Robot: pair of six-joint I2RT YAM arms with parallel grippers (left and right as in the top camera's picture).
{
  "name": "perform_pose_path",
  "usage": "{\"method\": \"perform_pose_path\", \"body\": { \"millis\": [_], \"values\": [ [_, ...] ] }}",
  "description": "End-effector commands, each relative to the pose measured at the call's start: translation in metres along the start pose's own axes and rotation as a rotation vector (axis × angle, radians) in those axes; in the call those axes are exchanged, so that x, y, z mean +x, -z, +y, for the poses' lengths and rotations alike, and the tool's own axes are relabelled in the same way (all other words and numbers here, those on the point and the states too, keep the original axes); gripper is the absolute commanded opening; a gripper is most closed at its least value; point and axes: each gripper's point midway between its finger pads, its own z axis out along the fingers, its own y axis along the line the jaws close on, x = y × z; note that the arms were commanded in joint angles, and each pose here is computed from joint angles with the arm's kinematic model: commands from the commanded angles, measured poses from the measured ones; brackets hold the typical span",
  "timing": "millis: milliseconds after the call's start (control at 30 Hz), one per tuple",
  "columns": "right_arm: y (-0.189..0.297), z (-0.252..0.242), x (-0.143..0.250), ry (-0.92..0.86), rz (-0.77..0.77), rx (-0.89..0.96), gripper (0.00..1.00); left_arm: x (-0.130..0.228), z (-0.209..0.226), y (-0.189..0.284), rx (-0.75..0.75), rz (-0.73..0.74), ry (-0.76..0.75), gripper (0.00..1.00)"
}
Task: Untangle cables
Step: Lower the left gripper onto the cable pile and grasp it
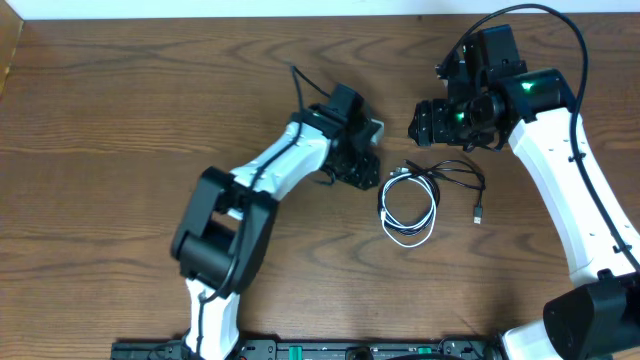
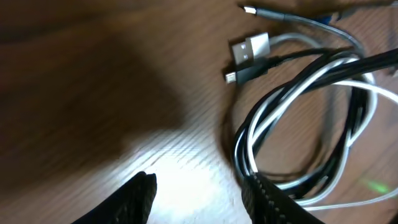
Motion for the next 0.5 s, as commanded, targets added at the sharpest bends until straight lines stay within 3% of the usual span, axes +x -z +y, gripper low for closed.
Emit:
{"method": "perform_pose_path", "body": {
  "millis": [0, 300, 367, 467],
  "values": [
    [0.006, -0.004, -0.002, 0.0, -0.018, 0.017, 0.74, 0.006, -0.017, -0.019, 0.079, 0.024, -0.056, 0.49],
    [0.006, -0.004, -0.002, 0.001, -0.019, 0.017, 0.76, -0.001, -0.037, -0.033, 0.109, -0.006, -0.125, 0.49],
    [0.006, -0.005, -0.003, 0.0, -0.02, 0.024, 0.77, 0.001, -0.03, -0.039, 0.065, 0.008, -0.124, 0.43],
    [0.006, -0.005, -0.003, -0.002, -0.02, 0.024, 0.75, 0.006, -0.019, -0.048, 0.02, 0.027, -0.112, 0.25]
  ]
}}
